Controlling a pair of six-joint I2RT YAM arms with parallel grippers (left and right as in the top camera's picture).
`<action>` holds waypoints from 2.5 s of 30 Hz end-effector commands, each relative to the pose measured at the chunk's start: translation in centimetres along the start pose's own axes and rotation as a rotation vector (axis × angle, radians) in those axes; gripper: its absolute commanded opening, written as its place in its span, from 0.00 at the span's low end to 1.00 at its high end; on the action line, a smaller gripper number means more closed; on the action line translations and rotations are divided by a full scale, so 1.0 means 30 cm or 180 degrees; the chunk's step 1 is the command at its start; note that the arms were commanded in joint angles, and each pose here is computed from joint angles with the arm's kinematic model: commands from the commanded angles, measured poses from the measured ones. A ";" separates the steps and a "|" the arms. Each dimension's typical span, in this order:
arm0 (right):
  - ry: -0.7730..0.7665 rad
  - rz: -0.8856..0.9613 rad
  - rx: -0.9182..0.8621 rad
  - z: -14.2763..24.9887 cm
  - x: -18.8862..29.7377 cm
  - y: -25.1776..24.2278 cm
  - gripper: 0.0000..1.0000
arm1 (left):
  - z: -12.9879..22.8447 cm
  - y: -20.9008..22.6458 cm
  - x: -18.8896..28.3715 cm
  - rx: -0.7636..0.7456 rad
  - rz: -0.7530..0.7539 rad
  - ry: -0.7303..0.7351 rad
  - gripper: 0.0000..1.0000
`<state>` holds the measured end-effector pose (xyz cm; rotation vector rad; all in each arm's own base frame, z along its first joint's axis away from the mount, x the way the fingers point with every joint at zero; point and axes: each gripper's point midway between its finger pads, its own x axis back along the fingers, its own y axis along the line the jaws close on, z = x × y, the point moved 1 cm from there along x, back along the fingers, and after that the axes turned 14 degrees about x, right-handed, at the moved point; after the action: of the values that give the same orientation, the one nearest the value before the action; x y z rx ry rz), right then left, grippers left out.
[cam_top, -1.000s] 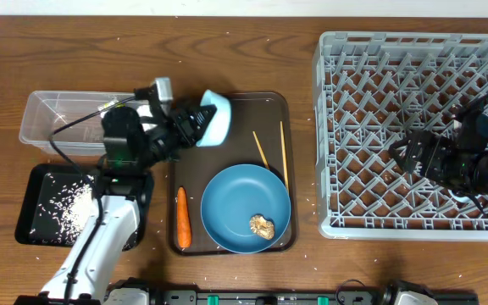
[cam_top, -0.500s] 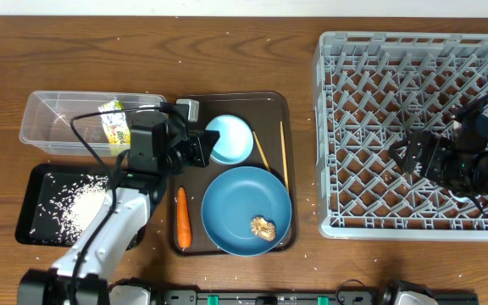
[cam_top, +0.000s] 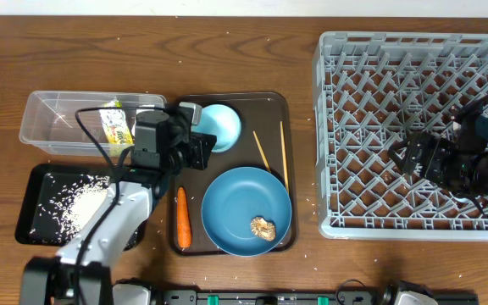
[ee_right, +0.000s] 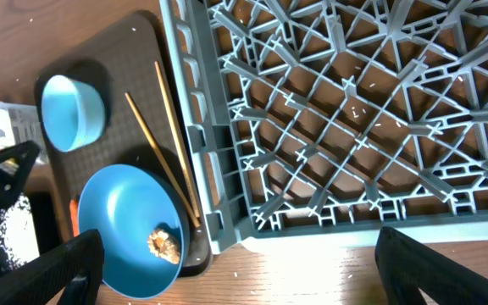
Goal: Sort waste into correct bins and load items into the dishwasher rack
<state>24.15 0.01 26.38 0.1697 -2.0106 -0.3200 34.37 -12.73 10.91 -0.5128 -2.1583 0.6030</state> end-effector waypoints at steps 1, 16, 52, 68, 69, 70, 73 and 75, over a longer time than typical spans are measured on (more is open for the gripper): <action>0.0015 -0.0012 0.0067 0.003 -0.003 0.011 0.95 | -0.095 -0.103 0.054 -0.0327 0.0130 -0.0226 0.34; 0.0016 -0.0038 0.0017 0.003 -0.003 0.015 0.96 | 0.042 -0.048 -0.107 -0.1088 -0.0643 0.0419 0.63; 0.0027 -0.0037 -0.0008 0.006 -0.003 0.015 0.96 | 0.058 -0.040 -0.167 -0.1074 -0.0814 0.0384 0.07; 0.0030 -0.0037 -0.0010 0.007 -0.003 0.015 0.96 | -0.128 -0.220 0.344 0.1216 0.0096 -0.0416 0.06; 0.0033 -0.0038 -0.0011 0.007 -0.003 0.015 0.96 | -0.144 -0.205 0.372 0.1360 0.0152 -0.0469 0.06; 0.0037 -0.0038 -0.0012 0.008 -0.003 0.015 0.96 | -0.161 -0.183 0.404 0.1512 0.0215 -0.0521 0.06; 0.0038 -0.0038 -0.0013 0.009 -0.003 0.015 0.96 | -0.185 -0.111 0.470 0.1862 0.0432 -0.0552 0.06; 0.0040 -0.0038 -0.0013 0.009 -0.003 0.015 0.96 | -0.181 -0.038 0.505 0.2196 0.0607 -0.0526 0.06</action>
<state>24.01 0.06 26.33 0.1673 -2.0030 -0.3269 31.00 -4.56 24.19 -0.1895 -2.1126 1.2597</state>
